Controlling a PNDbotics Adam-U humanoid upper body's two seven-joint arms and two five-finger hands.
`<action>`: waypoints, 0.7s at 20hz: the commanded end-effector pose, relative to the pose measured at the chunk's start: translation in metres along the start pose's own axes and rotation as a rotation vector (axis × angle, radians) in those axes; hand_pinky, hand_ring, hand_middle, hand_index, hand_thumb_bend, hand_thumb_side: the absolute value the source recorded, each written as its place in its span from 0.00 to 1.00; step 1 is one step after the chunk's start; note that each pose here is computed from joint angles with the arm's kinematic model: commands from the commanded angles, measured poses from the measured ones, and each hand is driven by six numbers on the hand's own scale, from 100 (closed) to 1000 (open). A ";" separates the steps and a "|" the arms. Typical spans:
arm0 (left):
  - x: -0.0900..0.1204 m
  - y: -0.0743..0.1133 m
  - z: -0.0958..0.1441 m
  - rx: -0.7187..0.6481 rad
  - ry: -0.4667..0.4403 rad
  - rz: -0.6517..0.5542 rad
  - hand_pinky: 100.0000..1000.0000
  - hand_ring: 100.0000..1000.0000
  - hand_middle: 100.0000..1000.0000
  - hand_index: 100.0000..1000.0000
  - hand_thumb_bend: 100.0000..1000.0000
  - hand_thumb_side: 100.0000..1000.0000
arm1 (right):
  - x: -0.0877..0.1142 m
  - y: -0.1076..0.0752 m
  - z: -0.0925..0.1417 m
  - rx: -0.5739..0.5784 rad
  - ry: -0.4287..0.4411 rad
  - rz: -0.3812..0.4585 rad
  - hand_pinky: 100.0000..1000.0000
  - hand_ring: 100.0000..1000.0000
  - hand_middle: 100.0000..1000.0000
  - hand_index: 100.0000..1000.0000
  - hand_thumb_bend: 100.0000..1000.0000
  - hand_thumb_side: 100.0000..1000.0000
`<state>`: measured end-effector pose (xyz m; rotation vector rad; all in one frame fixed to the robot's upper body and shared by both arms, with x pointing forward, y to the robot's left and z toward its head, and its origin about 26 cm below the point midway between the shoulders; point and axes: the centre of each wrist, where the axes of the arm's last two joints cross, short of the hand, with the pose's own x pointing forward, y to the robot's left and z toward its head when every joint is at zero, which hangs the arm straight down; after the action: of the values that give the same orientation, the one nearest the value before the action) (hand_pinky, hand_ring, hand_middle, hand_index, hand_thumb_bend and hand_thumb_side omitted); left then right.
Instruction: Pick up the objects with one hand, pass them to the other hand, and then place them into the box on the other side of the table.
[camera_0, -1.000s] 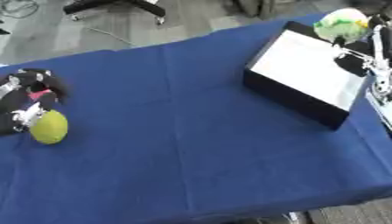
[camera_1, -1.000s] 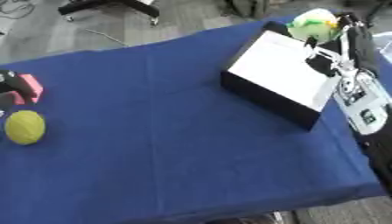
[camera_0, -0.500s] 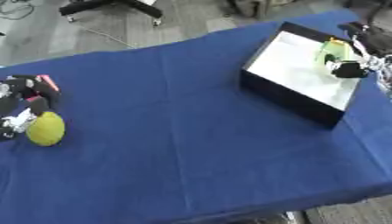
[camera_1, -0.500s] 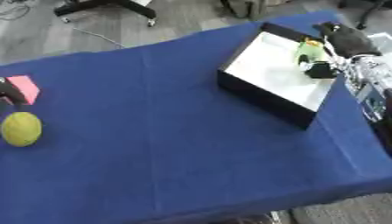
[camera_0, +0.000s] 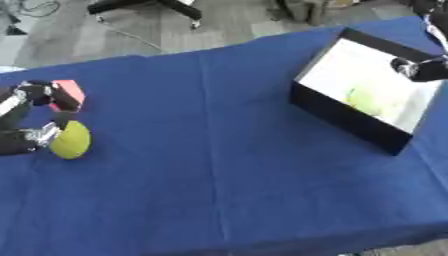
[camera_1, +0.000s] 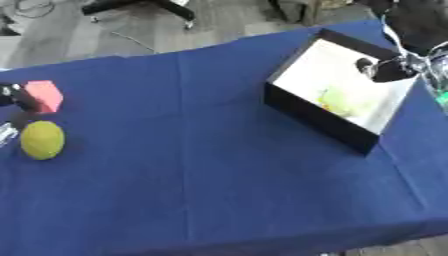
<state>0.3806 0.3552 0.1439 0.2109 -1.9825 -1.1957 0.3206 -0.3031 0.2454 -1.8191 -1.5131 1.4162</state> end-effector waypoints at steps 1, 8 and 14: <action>0.005 0.036 0.007 0.020 0.024 -0.158 0.66 0.49 0.54 0.68 0.00 0.24 | 0.016 -0.025 0.004 -0.198 -0.036 -0.014 0.82 0.72 0.81 0.89 0.32 0.00; 0.003 0.070 0.004 -0.092 0.109 -0.505 0.73 0.60 0.65 0.75 0.18 0.21 | 0.053 -0.013 0.008 -0.279 -0.177 -0.195 0.81 0.74 0.81 0.88 0.30 0.00; -0.029 0.061 0.006 -0.363 0.343 -0.786 0.78 0.72 0.77 0.88 0.48 0.41 | 0.060 -0.009 0.011 -0.252 -0.216 -0.267 0.81 0.75 0.80 0.88 0.22 0.00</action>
<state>0.4098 0.3953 0.1669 0.9122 -1.4584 -1.7773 0.3041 -0.2516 0.2139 -1.5541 -2.0038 1.3836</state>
